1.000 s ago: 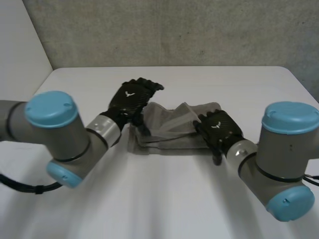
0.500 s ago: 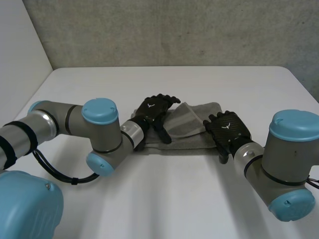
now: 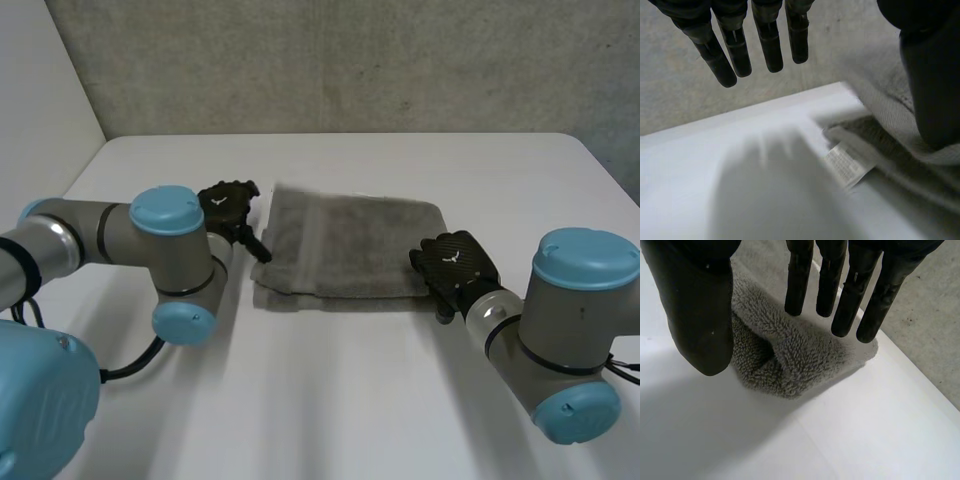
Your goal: Fold the towel.
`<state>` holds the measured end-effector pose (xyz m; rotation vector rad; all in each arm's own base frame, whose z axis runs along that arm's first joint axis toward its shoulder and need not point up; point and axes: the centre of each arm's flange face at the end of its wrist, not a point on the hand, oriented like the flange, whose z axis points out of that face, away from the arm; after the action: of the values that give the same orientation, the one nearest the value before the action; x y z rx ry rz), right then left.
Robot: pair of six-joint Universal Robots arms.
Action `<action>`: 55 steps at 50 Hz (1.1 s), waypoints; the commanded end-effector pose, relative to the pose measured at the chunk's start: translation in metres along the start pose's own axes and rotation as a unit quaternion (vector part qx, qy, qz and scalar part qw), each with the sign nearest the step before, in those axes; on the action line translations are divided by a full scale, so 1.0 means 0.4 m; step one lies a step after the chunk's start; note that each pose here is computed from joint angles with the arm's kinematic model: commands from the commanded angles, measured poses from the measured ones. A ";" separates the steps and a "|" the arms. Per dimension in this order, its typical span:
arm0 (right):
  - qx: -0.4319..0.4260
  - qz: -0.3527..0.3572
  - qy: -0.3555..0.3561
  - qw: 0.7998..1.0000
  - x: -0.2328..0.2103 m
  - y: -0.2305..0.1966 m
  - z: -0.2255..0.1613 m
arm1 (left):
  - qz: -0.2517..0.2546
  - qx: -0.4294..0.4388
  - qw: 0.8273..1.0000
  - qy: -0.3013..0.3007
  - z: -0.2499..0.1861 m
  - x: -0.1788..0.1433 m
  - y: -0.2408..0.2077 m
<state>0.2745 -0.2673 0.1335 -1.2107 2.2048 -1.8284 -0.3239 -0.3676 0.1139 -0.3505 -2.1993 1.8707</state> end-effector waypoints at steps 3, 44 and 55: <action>-0.009 0.000 -0.003 1.000 -0.011 0.024 0.010 | 0.002 -0.010 1.000 0.009 -0.037 0.010 -0.004; 0.097 -0.226 0.081 0.966 0.008 -0.186 0.024 | -0.007 0.065 0.998 0.012 -0.194 -0.018 -0.215; 0.097 -0.207 0.035 0.973 -0.109 -0.220 -0.004 | -0.013 0.086 0.996 -0.001 -0.192 -0.046 -0.256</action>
<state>0.3517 -0.2519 0.1997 -1.7258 1.7244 -2.3091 -0.2885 -0.3177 0.2292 -0.2935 -1.9992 2.0333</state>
